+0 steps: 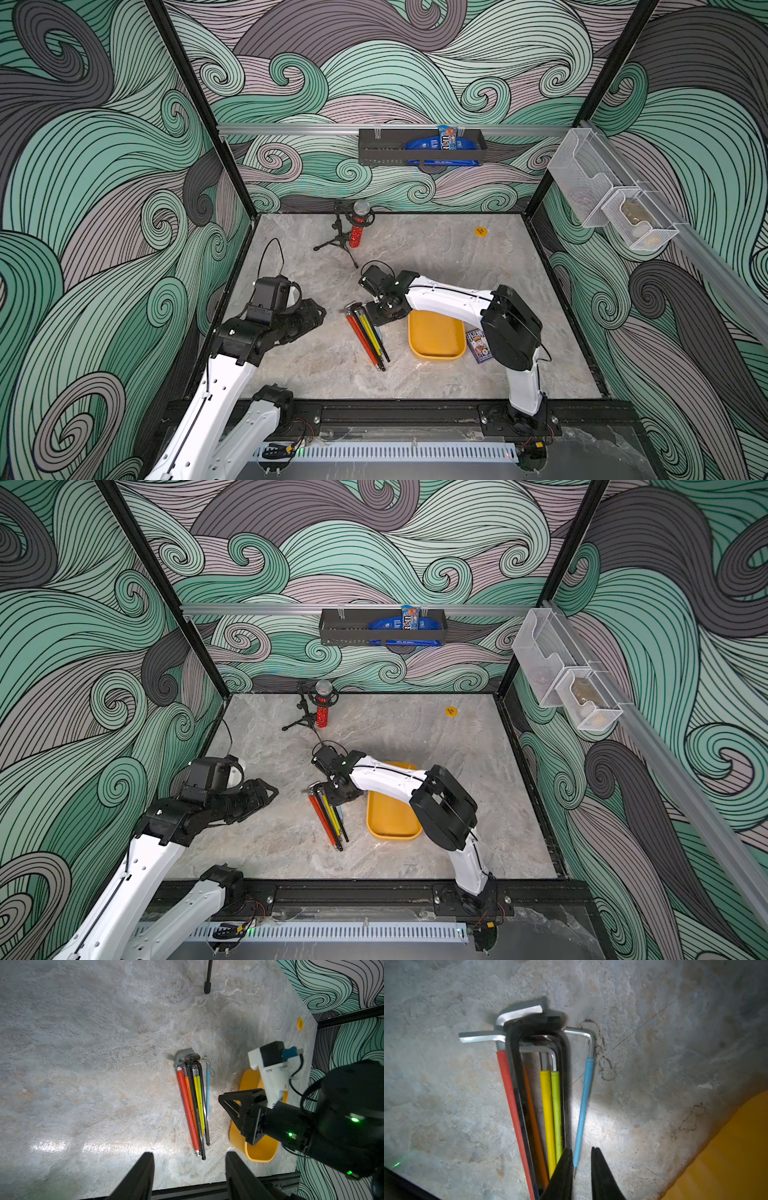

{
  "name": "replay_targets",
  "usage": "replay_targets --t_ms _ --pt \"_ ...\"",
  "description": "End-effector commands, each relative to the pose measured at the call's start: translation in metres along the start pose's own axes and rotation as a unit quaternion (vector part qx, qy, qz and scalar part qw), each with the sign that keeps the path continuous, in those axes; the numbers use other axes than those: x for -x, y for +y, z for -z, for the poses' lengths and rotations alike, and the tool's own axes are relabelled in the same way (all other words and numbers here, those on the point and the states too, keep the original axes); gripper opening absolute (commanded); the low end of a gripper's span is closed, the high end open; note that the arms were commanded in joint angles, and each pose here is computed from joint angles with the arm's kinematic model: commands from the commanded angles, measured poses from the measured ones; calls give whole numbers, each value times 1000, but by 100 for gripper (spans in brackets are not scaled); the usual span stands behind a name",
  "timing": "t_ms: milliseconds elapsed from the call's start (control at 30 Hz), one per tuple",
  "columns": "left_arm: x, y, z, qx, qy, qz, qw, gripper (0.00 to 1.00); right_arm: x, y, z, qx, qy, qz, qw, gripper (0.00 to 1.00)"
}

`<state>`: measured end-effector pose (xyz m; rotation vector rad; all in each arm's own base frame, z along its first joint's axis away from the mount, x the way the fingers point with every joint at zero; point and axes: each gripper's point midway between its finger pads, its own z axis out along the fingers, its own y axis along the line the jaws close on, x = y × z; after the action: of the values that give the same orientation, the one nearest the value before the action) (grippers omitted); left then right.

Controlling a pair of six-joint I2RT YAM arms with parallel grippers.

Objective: Put the hex key on the desktop into the storage box
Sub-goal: Pick up the Allen key from the center of the board.

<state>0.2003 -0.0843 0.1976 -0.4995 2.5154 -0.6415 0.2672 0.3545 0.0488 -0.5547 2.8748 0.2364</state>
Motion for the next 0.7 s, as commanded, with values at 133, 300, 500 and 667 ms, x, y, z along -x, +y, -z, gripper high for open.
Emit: replay_targets --t_ms 133,300,500,667 --pt "11 -8 14 -1 -21 -25 999 59 13 -1 -16 -19 -3 0 1000 25" --pt "13 -9 16 -2 -26 -26 999 60 15 -7 -26 -28 4 -3 1000 27" --pt "13 -9 16 -1 -27 -26 999 61 20 -8 -36 -37 3 0 999 27" --pt "13 -9 16 -2 -29 -26 999 61 16 -14 -45 -53 9 -8 999 25"
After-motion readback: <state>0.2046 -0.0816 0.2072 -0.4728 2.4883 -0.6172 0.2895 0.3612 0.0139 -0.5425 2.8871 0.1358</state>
